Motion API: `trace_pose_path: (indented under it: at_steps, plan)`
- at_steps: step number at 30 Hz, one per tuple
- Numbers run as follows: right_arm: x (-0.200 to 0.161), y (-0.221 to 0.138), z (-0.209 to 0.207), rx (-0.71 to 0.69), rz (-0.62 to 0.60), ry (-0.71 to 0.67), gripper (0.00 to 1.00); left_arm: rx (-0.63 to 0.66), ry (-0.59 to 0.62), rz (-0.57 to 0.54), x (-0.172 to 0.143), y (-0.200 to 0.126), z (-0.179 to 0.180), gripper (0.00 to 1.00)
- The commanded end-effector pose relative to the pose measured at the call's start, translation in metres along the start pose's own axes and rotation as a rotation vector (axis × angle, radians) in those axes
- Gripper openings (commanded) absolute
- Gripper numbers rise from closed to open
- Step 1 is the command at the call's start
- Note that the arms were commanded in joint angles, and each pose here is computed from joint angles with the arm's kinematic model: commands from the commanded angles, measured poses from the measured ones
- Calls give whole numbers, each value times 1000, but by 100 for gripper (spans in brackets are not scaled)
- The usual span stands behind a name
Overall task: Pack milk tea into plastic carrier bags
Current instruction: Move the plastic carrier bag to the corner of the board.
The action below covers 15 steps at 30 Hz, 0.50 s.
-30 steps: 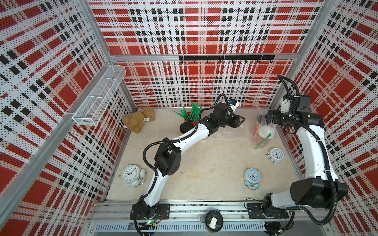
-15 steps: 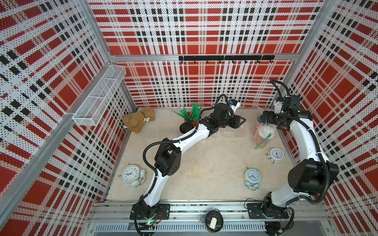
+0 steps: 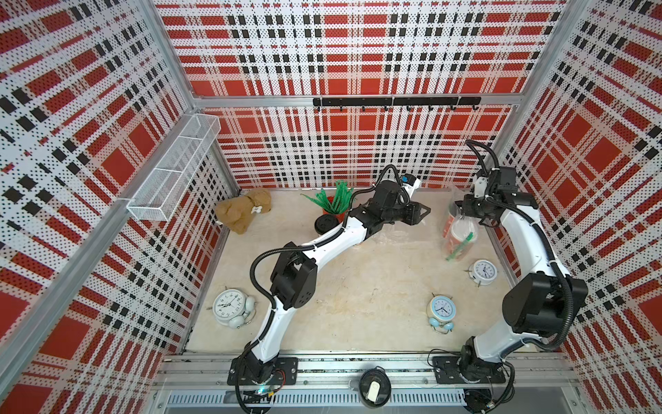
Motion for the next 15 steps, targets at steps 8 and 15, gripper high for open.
trace_pose_path:
  at_steps: [8, 15]
  plan:
    - [57, -6, -8, -43, -175, -35, 0, -38, 15, -41, 17, -13, -23, 42]
    - [81, 3, -17, -78, -213, -81, 0, -37, 13, -40, 16, -12, -21, 42]
Point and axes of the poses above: each gripper's point midway between its finger pads, its own y axis out along the fingers, its own z axis along the line the jaws close on, x = y × z, the point moved 3 cm from there along -y, back along the fingers, and after that the axes turned 8 degrees about -y, right-handed, at the moved point
